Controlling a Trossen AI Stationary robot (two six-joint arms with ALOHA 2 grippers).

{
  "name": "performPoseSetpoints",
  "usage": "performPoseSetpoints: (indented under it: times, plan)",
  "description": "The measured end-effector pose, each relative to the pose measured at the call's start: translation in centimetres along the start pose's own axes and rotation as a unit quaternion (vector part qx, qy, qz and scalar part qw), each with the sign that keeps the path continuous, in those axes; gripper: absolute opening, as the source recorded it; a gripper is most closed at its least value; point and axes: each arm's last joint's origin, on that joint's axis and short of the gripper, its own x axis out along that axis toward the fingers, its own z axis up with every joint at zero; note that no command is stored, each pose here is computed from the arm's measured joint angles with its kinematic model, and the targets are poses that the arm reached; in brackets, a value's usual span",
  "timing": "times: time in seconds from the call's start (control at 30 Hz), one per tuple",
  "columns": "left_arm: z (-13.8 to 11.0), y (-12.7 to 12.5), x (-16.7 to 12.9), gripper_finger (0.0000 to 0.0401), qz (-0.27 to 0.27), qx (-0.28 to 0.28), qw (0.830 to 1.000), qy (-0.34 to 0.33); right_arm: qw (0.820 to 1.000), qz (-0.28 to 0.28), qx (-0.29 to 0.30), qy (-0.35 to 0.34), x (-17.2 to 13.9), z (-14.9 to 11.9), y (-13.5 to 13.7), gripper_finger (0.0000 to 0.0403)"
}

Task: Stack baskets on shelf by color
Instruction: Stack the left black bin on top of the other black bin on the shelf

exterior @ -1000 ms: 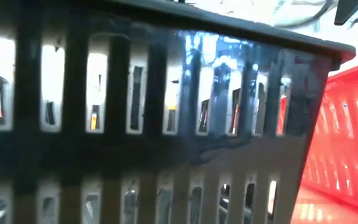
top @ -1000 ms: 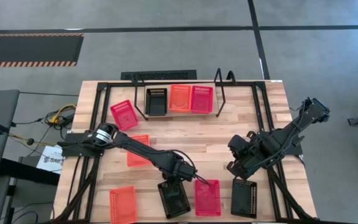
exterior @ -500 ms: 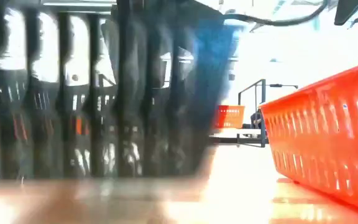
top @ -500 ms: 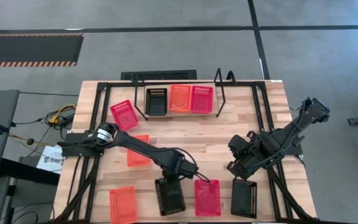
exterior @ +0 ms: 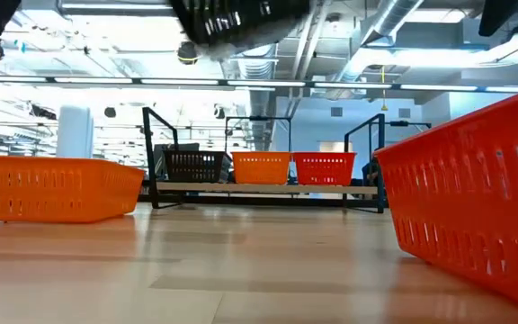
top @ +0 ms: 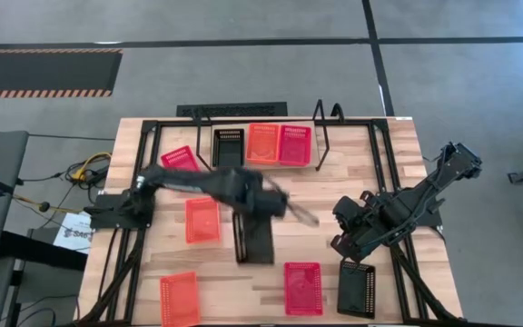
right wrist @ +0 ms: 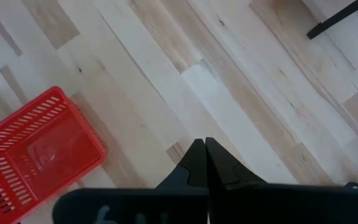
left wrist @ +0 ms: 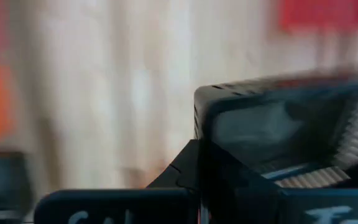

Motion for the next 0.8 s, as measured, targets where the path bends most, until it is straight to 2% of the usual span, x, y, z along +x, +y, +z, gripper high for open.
performPoseSetpoints:
  times: [0.13,0.3,0.47,0.63,0.8]
  plan:
    - [-0.8,4.3,-3.5,0.0,0.033,-0.014,0.998,-0.048,1.0,0.001,0.001,-0.001,0.0,0.0,0.0,0.0001]
    - [-3.4,9.8,-8.1,0.0,0.07,-0.042,0.992,-0.096,1.0,0.0,0.011,-0.003,0.1,0.2,0.0,0.0001]
    - [-6.3,15.4,-11.2,0.0,0.096,-0.06,0.986,-0.123,1.0,-0.001,0.029,-0.006,0.3,0.6,-0.1,0.0001]
    - [-8.2,20.6,-11.6,0.0,0.095,-0.071,0.986,-0.119,0.999,-0.005,0.05,-0.008,0.6,1.5,-0.4,0.0001]
    - [-8.9,24.7,-10.2,0.0,0.102,-0.053,0.99,-0.088,0.997,-0.01,0.076,-0.012,1.1,2.5,-0.8,0.0001]
